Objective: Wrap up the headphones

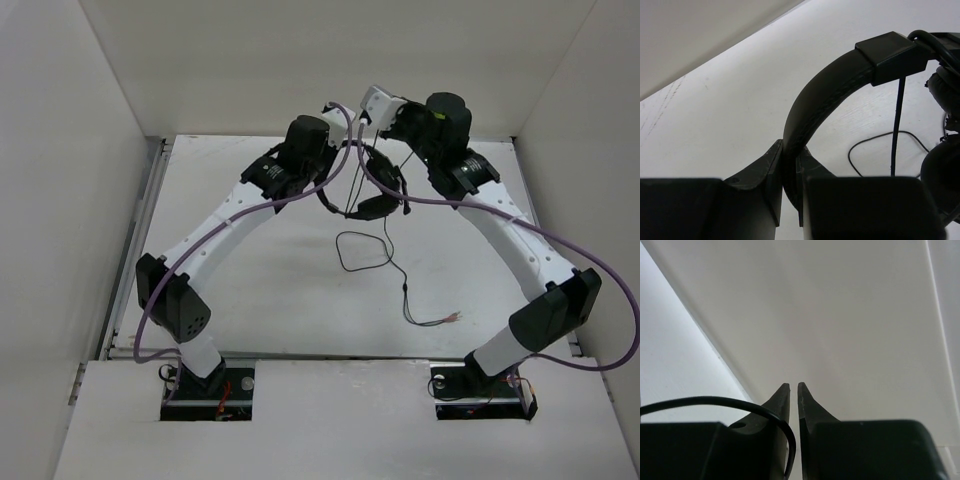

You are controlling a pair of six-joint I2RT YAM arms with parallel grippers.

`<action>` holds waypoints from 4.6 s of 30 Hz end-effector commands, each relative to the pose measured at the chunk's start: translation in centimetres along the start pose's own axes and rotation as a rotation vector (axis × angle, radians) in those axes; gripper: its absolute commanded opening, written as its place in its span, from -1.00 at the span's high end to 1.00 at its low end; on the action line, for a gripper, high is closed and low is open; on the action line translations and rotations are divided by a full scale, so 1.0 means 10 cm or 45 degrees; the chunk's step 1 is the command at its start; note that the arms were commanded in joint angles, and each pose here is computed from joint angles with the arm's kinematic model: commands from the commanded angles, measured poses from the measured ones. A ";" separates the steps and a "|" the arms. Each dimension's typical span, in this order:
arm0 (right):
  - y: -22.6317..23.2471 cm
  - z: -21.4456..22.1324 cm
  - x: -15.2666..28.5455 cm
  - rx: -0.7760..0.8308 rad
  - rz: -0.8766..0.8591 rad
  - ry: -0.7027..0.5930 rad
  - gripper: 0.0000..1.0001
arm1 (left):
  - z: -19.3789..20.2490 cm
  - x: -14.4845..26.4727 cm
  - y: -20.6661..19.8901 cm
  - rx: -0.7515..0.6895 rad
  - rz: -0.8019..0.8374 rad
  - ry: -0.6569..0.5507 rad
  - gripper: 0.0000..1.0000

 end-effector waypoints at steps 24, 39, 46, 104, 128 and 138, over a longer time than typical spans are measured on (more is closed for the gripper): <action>0.16 0.20 -0.36 -0.563 -0.090 -0.096 0.72 | -0.59 0.88 -0.60 0.035 0.525 -0.205 1.00; 0.70 0.23 -0.27 -1.044 -0.417 -0.218 0.73 | -1.04 1.16 -0.58 0.174 0.625 -0.327 1.00; 0.87 -0.20 0.04 -1.616 -0.819 -0.585 0.74 | -1.41 1.37 -0.60 0.317 0.755 -0.403 1.00; 0.89 -1.27 0.80 -1.048 -0.953 -0.701 1.00 | -1.44 0.69 1.44 0.207 -0.625 -0.713 1.00; -0.58 -0.11 0.42 -0.197 0.216 -0.092 0.97 | -0.66 0.79 -0.13 -0.255 0.029 -0.393 1.00; -0.39 0.09 0.15 -0.327 0.158 -0.082 0.92 | -0.70 1.11 -0.43 -0.230 0.286 -0.429 1.00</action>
Point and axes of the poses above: each gripper's point midway between its finger pads, its own x axis back along the fingers, its own y axis along the line the jaws close on, z = x × y, the point moved 5 cm from there along x, back along the fingers, and after that the axes turned 14 degrees about x, right-handed, at the moved point
